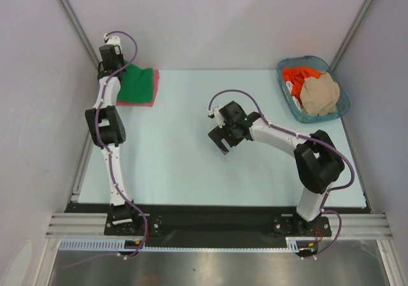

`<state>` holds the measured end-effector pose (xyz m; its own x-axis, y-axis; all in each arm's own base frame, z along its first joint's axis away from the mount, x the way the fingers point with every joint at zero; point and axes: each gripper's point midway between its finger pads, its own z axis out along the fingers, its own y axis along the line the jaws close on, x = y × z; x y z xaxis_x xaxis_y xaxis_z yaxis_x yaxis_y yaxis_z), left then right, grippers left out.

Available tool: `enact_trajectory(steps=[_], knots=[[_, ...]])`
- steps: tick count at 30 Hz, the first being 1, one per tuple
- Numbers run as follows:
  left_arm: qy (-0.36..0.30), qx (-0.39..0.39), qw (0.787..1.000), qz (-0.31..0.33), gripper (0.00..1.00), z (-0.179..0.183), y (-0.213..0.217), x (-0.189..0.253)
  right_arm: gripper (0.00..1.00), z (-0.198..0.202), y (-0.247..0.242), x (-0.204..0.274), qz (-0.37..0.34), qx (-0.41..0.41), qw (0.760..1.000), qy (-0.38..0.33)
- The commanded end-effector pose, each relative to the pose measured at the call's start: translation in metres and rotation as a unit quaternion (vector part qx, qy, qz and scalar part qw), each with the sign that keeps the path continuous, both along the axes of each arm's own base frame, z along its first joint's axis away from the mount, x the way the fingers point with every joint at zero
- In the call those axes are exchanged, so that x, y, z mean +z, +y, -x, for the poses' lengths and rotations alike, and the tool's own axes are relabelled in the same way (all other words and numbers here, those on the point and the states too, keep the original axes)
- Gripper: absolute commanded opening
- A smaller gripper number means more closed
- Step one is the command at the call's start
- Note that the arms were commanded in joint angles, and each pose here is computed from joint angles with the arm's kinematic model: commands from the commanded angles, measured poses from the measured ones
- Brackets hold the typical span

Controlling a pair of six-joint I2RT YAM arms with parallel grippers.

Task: Fold and stack the t-shirts
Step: Neatly place the folded tshirt to the corner

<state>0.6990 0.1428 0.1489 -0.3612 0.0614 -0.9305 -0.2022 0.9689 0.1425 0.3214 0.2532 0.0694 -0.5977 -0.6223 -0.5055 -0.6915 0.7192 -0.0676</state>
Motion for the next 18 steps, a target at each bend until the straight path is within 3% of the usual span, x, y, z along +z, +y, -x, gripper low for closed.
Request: enact_trajectory(steps=[1, 6, 9, 14, 17, 18], knots=[[-0.073, 0.022, 0.997, -0.024, 0.00, -0.013, 0.021, 0.044, 1.00, -0.007, 0.008, 0.010, -0.008, 0.007, 1.000, -0.009], [-0.077, 0.047, 0.996, -0.021, 0.00, -0.012, 0.032, 0.039, 1.00, -0.006, 0.011, 0.008, -0.018, 0.006, 1.000, 0.003], [-0.085, 0.057, 0.995, -0.021, 0.06, -0.012, 0.039, 0.041, 1.00, -0.005, 0.012, 0.008, -0.023, 0.005, 1.000, 0.006], [-0.093, 0.073, 0.993, -0.019, 0.34, -0.009, 0.043, 0.052, 1.00, -0.004, 0.018, 0.014, -0.059, -0.016, 0.998, 0.020], [-0.095, 0.099, 0.990, -0.023, 0.72, 0.001, 0.040, 0.071, 1.00, 0.000, 0.024, 0.026, -0.104, -0.037, 0.994, 0.028], [-0.104, 0.116, 0.987, -0.032, 0.94, 0.009, 0.042, 0.091, 1.00, 0.001, 0.026, 0.035, -0.126, -0.049, 0.991, 0.028]])
